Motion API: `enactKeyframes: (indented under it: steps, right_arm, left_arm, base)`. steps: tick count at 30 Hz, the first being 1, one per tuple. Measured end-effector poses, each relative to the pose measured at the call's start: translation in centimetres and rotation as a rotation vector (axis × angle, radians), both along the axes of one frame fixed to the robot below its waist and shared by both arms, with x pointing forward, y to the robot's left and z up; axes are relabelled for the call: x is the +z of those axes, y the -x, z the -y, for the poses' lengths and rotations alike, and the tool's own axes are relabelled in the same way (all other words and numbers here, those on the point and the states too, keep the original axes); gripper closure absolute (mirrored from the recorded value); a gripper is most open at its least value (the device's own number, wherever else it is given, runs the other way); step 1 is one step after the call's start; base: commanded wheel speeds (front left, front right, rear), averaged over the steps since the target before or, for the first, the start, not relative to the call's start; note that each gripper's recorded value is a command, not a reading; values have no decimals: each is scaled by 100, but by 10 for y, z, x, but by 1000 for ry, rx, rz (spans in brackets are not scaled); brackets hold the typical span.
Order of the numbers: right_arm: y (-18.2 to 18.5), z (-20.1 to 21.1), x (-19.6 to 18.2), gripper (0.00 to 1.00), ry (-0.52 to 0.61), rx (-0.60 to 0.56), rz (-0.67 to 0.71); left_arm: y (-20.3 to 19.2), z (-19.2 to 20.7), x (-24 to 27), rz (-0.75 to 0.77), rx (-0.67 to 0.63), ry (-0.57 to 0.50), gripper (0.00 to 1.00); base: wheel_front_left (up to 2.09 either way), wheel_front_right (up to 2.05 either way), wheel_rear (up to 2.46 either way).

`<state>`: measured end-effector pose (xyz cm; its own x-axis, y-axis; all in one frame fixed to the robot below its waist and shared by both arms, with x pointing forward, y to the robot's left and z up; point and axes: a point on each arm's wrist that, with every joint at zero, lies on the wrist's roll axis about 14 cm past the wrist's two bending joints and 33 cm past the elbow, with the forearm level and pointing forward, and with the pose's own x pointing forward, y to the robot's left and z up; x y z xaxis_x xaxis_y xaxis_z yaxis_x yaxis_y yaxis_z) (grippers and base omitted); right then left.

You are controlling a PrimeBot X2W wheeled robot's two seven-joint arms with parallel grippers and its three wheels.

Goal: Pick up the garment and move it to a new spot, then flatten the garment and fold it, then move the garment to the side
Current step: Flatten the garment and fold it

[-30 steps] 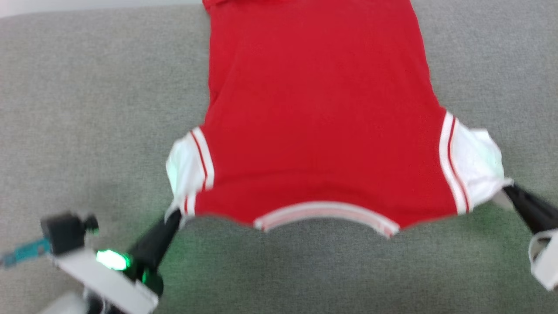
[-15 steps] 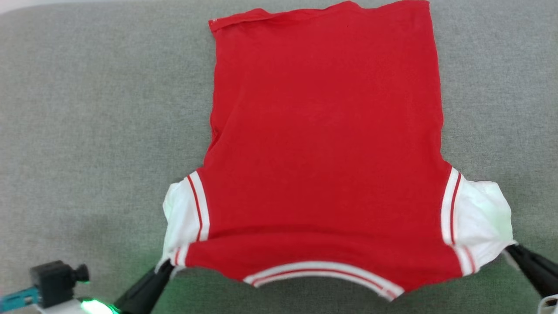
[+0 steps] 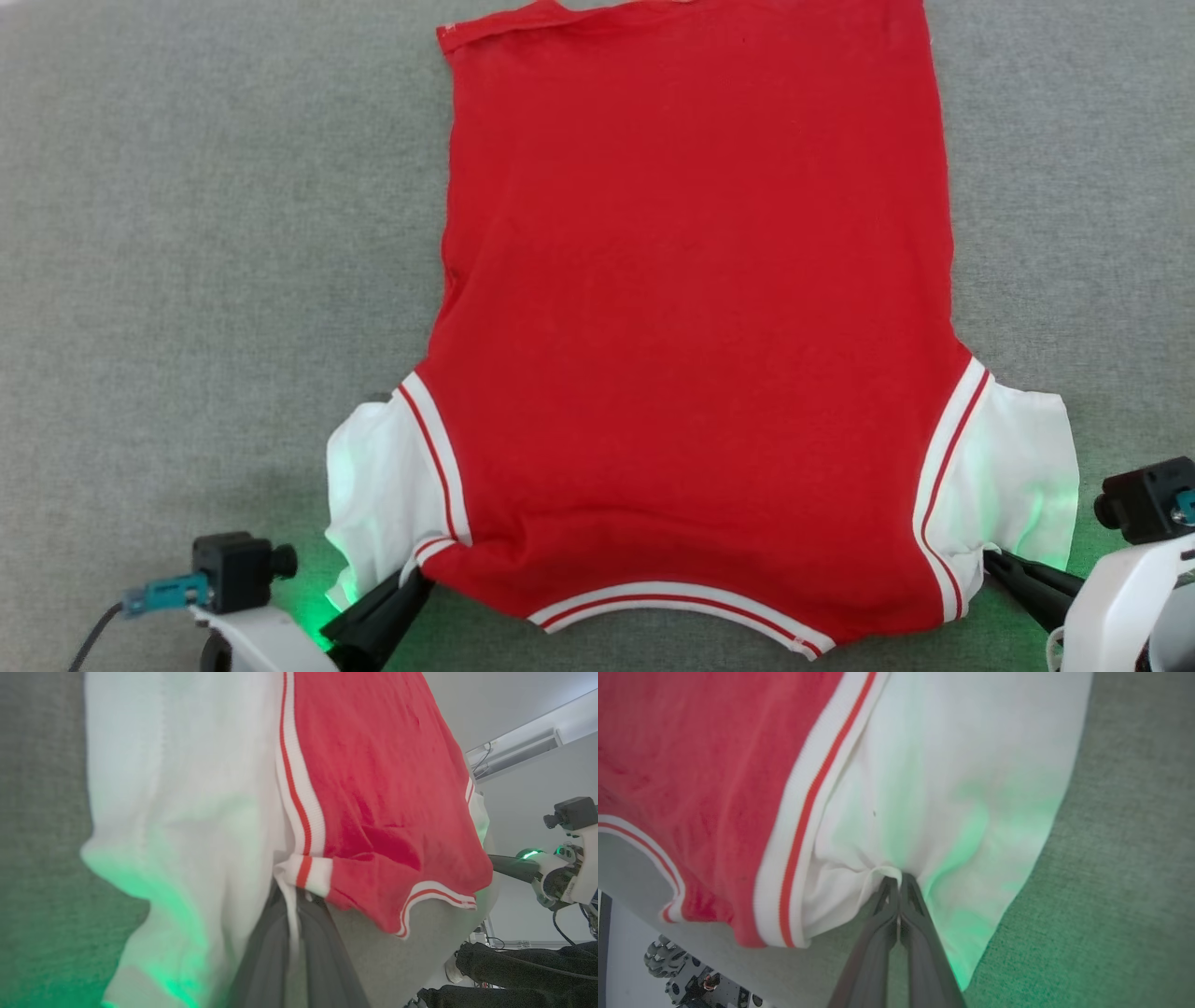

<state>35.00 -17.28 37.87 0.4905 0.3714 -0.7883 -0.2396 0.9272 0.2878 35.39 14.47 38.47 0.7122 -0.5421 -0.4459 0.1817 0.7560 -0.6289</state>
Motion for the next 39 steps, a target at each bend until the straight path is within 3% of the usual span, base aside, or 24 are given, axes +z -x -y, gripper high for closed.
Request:
enactKeyframes:
  steps: [12,13,14,15,19,27,31,39]
  right_arm:
    - [-4,-1,-27,100,31,60,8]
    - [-6,-1,-26,78,32,63,16]
    - [-7,-1,-25,25,31,60,27]
    - [-7,0,-23,0,31,56,37]
    - [-26,1,2,0,-12,9,135]
    - [-71,32,86,0,66,-27,367]
    - [-111,33,123,0,83,-29,474]
    - [-214,23,132,0,70,-81,469]
  left_arm:
    - [-2,4,-19,-27,-17,-28,100]
    - [-3,4,-20,-26,-19,-27,100]
    - [-3,5,-20,-25,-20,-27,100]
    - [-4,5,-20,-24,-22,-26,100]
    - [-8,8,-15,-2,-25,-13,100]
    - [-10,13,-3,33,-39,7,100]
    - [-15,17,0,53,-56,12,100]
    - [-30,28,8,90,-72,37,100]
  base:
    - [0,0,0]
    - [0,0,0]
    - [0,0,0]
    - [0,0,0]
    - [0,0,0]
    - [0,0,0]
    - [0,0,0]
    - [0,0,0]
